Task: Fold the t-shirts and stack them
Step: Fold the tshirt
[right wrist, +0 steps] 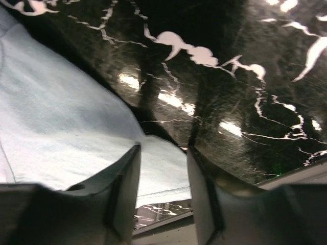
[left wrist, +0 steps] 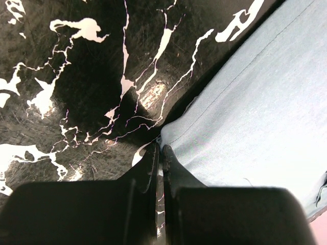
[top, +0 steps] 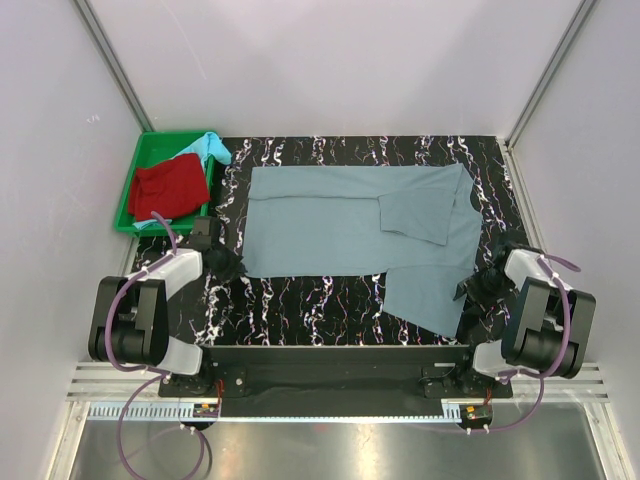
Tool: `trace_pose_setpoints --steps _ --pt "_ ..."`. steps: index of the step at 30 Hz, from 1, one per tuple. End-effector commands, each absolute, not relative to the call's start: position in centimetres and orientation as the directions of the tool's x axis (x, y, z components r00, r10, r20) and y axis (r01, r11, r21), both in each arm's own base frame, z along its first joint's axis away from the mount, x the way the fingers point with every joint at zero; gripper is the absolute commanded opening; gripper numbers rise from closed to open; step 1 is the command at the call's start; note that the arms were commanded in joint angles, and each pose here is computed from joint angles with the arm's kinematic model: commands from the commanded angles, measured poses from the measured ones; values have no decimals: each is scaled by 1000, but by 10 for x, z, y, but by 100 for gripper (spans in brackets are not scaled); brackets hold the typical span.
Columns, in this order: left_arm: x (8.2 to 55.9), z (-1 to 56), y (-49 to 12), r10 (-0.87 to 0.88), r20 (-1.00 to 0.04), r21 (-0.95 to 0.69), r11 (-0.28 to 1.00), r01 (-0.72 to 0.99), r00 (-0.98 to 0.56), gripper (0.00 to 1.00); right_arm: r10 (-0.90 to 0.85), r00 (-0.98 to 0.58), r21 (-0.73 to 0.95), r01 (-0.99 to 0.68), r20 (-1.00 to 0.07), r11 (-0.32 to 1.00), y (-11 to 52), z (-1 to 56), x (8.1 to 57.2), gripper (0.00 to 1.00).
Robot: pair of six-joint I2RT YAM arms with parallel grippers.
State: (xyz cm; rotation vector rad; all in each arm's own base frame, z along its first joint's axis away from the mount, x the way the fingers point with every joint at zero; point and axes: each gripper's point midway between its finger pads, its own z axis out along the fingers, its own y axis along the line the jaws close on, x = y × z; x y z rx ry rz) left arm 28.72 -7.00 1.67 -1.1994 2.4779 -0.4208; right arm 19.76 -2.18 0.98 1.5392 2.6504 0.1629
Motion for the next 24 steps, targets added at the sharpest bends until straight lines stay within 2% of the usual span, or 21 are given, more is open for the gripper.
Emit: trace_pose_setpoints --steps 1,3,5,9,12,13,20,24 --pt "285 16 -70 -783 -164 -403 608 -684 -600 0 890 -451 162 875 -68 456 -28 0 210 46" --pt "282 14 -70 -783 -159 -400 608 -686 -602 0 890 -448 162 875 -83 455 -30 2 210 37" --pt "278 15 -69 -783 -159 -399 608 -686 -602 0 891 -446 165 875 -86 454 -30 3 209 33" --pt "274 17 -67 -784 -167 -402 608 -685 -598 0 878 -473 184 858 -79 479 -26 4 210 13" --pt "271 18 -66 -776 -173 -401 617 -677 -606 0 869 -489 195 848 -75 493 -25 5 211 6" --pt "270 19 -66 -775 -176 -402 620 -674 -608 0 867 -492 208 843 -76 496 -23 6 213 0" --pt "258 26 -65 -748 -187 -399 650 -647 -636 0 870 -490 253 835 -64 489 -14 27 207 0" --pt "248 29 -64 -728 -198 -394 672 -627 -656 0 875 -473 276 831 -103 482 -13 50 199 0"
